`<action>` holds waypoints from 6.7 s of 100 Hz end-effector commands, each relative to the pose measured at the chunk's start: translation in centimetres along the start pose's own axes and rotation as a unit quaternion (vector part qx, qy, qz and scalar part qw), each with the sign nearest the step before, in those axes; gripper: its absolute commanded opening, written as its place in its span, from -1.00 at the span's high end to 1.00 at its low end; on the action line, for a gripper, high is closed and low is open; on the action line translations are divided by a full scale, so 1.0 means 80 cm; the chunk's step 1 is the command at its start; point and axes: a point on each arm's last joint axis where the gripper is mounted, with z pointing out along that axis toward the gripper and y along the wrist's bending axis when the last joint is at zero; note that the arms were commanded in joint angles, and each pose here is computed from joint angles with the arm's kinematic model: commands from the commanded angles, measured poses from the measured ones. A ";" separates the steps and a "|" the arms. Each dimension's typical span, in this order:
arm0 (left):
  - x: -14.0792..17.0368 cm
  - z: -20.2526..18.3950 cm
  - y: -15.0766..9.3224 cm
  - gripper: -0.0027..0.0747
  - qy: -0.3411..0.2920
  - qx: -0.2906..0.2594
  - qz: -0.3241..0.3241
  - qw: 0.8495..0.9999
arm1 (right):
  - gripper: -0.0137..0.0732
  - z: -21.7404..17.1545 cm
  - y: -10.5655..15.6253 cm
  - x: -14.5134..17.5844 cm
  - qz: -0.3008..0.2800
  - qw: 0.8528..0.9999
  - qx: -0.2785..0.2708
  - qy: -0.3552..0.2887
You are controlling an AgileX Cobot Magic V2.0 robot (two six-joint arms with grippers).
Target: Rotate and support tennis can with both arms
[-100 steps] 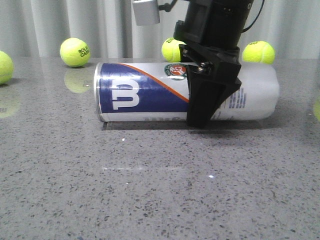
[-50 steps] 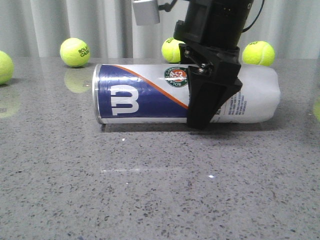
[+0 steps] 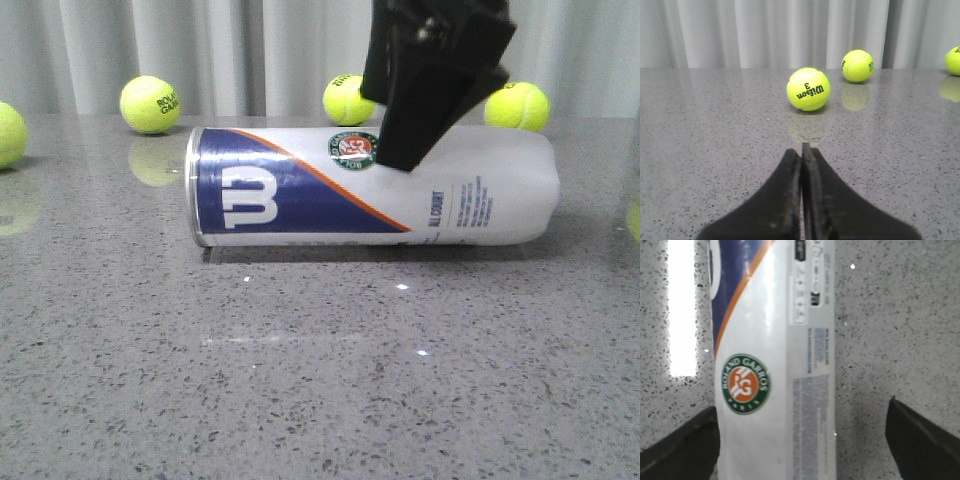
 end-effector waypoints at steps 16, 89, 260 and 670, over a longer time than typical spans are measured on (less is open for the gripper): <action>0.009 -0.001 -0.001 0.99 -0.034 0.003 -0.008 0.999 | -0.80 -0.073 0.001 -0.009 0.046 0.994 0.078 -0.060; 0.009 -0.001 -0.001 0.99 -0.034 0.003 -0.008 0.999 | 0.84 -0.130 0.007 0.043 0.514 0.834 0.176 -0.096; 0.009 -0.001 -0.001 0.99 -0.034 0.003 -0.008 0.999 | 0.84 -0.152 0.240 0.223 0.562 0.649 0.432 -0.278; -0.110 0.232 -0.249 0.80 0.434 0.606 -0.347 0.569 | 0.84 -0.152 0.240 0.223 0.562 0.649 0.432 -0.278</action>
